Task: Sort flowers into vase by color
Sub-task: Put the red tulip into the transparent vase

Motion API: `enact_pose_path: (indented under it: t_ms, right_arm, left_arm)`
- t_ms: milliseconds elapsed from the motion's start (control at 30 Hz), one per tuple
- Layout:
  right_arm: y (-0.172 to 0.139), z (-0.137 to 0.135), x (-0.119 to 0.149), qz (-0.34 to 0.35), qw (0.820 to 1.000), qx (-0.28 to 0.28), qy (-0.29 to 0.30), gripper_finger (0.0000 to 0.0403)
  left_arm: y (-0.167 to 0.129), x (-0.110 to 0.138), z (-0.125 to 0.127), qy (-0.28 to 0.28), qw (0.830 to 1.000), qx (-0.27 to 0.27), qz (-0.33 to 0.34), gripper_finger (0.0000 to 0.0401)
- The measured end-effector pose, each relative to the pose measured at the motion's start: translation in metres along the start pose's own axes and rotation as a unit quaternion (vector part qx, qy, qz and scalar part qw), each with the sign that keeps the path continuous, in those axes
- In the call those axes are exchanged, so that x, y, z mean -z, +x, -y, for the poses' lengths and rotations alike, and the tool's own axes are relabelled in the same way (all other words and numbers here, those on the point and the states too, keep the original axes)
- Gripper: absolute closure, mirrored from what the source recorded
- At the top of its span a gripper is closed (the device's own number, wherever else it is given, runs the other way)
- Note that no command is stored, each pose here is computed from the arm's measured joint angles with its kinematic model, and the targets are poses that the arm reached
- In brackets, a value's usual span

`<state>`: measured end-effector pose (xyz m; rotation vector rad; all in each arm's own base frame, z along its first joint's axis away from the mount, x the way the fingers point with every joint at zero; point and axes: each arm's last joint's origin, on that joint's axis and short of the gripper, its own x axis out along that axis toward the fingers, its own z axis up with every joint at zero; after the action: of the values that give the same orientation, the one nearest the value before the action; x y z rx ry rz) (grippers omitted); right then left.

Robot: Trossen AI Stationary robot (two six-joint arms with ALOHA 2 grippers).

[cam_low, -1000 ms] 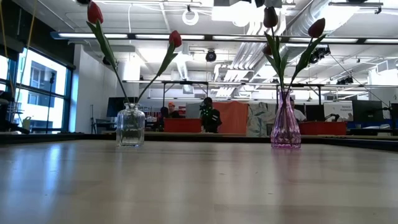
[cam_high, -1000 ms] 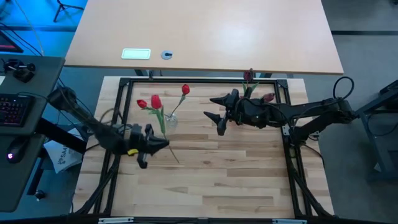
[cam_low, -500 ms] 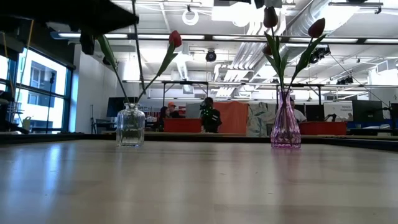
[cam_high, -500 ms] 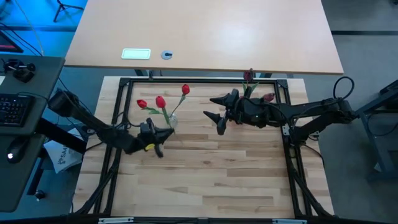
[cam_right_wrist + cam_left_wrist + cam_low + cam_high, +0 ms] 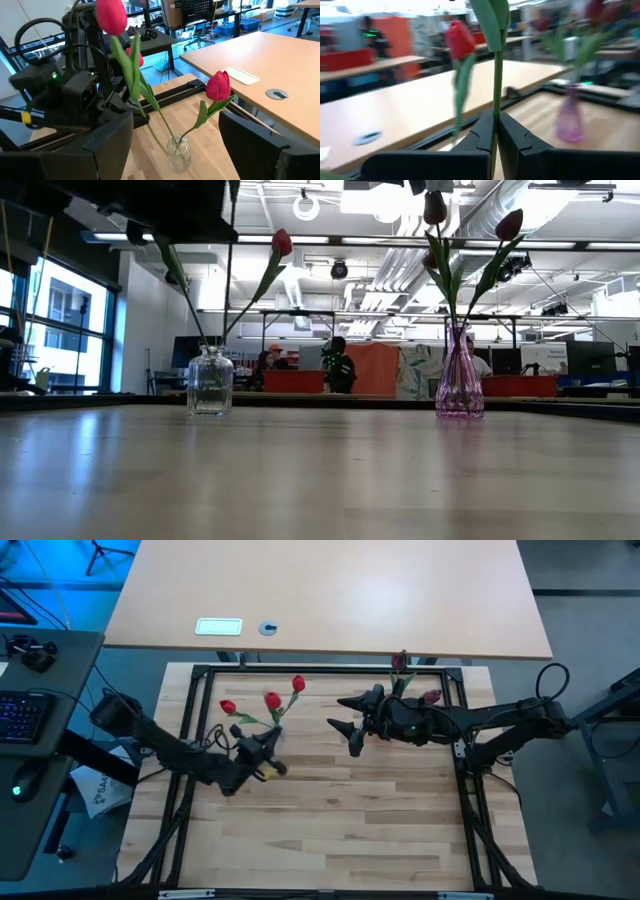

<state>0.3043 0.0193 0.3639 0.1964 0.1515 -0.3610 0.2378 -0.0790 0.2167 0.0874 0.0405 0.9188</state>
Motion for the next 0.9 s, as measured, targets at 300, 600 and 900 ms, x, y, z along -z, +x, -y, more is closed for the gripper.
enact_pose_path:
  t_ms: [300, 600, 900]
  right_arm:
    - [0.0, 0.0, 0.002, -0.007, 1.0, 0.002, -0.004, 0.0114]
    - [0.0, 0.001, 0.003, -0.016, 1.0, 0.004, -0.01, 0.0114]
    - [0.0, 0.001, 0.004, -0.02, 1.0, 0.005, -0.012, 0.0114]
  left_arm:
    - [0.006, 0.0, 0.011, -0.039, 0.994, -0.1, -0.007, 0.0401]
    - [0.015, -0.006, 0.003, -0.037, 0.99, -0.135, -0.009, 0.0401]
    - [0.034, -0.004, -0.005, -0.048, 0.984, -0.172, -0.009, 0.0401]
